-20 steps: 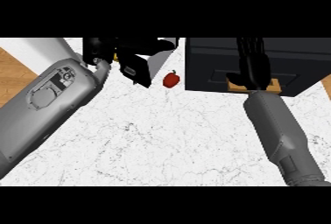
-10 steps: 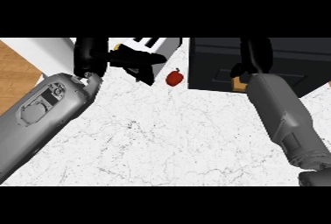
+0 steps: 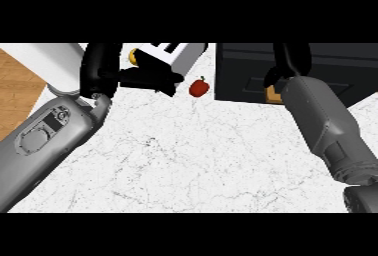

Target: Pick up the can, place it into the drawer and close the drawer

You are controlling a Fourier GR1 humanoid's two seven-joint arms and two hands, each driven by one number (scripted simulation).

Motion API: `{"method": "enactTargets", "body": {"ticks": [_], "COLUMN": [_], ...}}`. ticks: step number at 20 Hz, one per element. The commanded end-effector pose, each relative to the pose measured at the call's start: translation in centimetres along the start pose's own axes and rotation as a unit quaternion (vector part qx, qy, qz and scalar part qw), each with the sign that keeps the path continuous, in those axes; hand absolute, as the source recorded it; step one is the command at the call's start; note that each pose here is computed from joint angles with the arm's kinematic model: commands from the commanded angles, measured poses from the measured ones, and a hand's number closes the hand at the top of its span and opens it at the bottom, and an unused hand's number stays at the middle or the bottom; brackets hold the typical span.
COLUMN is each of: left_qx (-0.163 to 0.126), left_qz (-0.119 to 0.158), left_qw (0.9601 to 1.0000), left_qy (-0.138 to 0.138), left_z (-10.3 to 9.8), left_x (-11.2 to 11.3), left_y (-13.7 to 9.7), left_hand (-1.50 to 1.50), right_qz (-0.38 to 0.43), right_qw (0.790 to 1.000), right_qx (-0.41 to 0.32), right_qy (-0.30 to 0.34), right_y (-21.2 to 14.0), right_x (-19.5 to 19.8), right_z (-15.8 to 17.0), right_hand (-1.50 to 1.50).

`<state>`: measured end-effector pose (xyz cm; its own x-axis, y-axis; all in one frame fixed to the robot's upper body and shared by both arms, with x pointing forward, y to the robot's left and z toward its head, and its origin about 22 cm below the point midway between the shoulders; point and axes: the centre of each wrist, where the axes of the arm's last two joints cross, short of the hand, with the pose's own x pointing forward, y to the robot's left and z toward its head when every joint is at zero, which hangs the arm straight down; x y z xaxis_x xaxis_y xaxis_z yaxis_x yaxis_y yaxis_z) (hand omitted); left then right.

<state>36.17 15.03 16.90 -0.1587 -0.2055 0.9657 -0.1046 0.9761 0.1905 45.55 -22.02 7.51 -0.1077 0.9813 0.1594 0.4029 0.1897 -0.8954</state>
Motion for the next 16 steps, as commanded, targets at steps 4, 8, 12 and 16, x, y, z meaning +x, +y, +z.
{"method": "enactTargets", "body": {"ticks": [4, 8, 12, 16], "left_qx": [0.005, -0.001, 0.007, 0.014], "left_qz": [-0.002, 0.003, -0.006, -0.005], "left_qw": [1.0000, 1.0000, 0.9999, 0.9996], "left_qy": [-0.003, 0.009, 0.008, 0.022], "left_z": [0.6, 1.6, 2.1, 2.1], "left_x": [-0.3, -2.0, -2.5, -3.5], "left_y": [1.1, 1.0, 1.8, 1.9], "left_hand": [-1.50, -1.50, -1.50, -1.50], "right_qz": [-0.156, -0.232, -0.292, -0.399], "right_qw": [0.986, 0.970, 0.953, 0.913], "right_qx": [-0.056, -0.067, -0.077, -0.068], "right_qy": [0.016, 0.023, 0.027, 0.056], "right_y": [-1.5, -2.1, -1.1, -1.6], "right_x": [2.9, 4.6, 4.4, 6.3], "right_z": [-2.1, -2.9, -2.0, -2.8], "right_hand": [-1.50, -1.50, -1.50, -1.50]}}
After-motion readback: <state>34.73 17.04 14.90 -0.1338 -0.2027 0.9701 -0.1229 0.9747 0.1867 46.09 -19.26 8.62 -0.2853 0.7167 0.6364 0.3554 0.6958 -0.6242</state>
